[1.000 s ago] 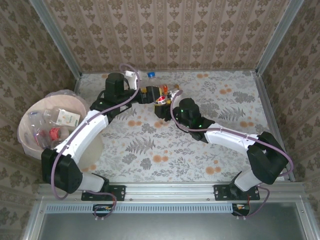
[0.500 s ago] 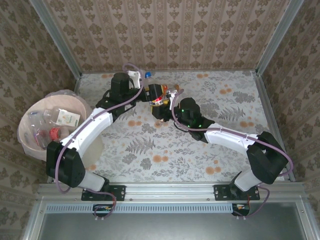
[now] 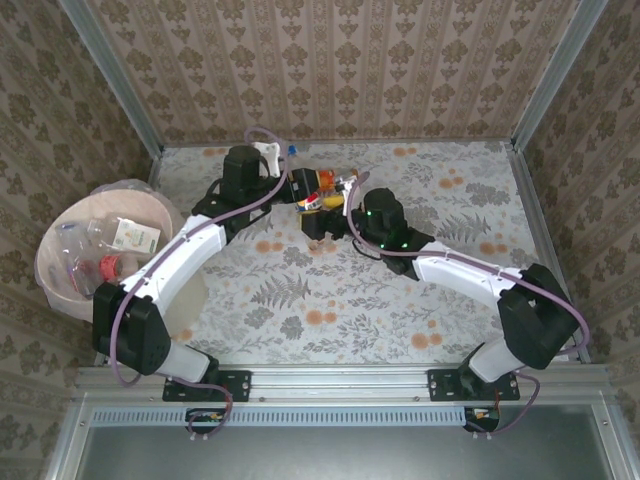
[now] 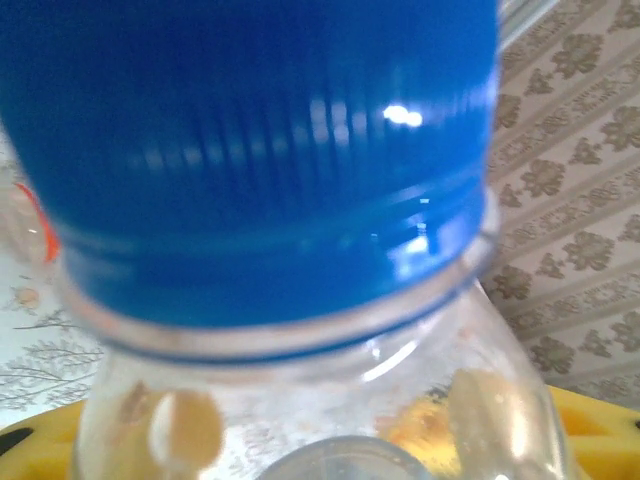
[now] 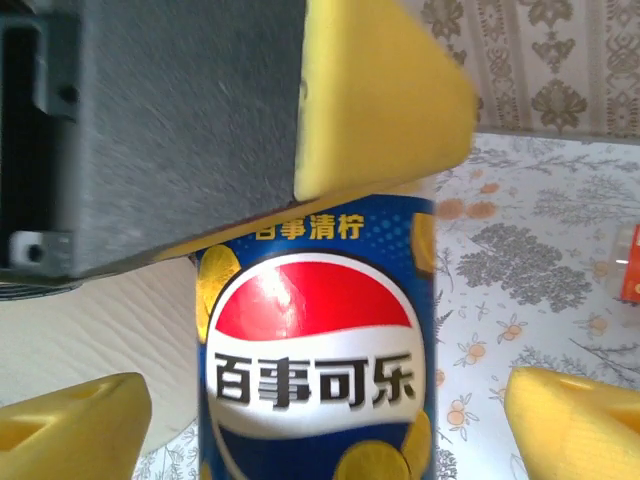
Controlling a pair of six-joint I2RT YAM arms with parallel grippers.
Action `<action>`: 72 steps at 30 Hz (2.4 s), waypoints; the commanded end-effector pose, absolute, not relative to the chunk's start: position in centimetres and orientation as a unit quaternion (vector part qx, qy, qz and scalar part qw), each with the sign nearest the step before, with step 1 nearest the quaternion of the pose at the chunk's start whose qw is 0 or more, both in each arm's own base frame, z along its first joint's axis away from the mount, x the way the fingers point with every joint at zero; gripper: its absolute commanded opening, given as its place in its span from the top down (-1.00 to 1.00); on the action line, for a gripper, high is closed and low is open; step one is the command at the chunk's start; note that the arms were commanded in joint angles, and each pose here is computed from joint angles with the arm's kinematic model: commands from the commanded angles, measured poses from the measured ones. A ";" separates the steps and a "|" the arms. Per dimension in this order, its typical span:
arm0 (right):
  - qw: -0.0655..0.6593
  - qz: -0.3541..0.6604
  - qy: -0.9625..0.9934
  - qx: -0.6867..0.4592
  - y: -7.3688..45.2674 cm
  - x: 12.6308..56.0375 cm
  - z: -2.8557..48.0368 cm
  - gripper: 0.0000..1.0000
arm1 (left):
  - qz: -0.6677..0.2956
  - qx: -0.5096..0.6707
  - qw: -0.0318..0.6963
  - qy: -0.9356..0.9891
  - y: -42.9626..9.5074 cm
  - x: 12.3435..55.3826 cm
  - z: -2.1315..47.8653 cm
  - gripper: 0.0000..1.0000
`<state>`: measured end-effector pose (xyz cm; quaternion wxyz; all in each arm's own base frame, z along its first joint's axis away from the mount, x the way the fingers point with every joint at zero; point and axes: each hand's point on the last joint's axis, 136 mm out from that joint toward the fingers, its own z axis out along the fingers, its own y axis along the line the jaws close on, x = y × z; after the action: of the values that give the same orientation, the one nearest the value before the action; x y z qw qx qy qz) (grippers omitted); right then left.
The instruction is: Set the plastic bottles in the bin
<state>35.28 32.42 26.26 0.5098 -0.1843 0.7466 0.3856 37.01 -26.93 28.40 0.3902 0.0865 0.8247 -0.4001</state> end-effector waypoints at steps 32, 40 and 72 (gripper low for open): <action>0.596 0.233 0.769 -0.019 21.9 38.9 29.1 -1.00 | 0.272 -0.067 0.522 0.806 6.6 26.3 48.2 -0.17; 0.594 0.225 0.772 -0.028 21.6 39.1 29.0 -1.00 | 0.311 -0.072 0.435 0.842 11.0 26.8 44.4 -0.12; 0.580 0.208 0.785 -0.057 22.1 39.7 29.1 -1.00 | 0.186 -0.024 0.416 0.890 8.7 26.5 40.0 -0.97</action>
<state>39.26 22.24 28.15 0.5735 -0.0565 0.7887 0.2142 26.92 10.19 37.45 0.3562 -0.0126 0.9057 0.2294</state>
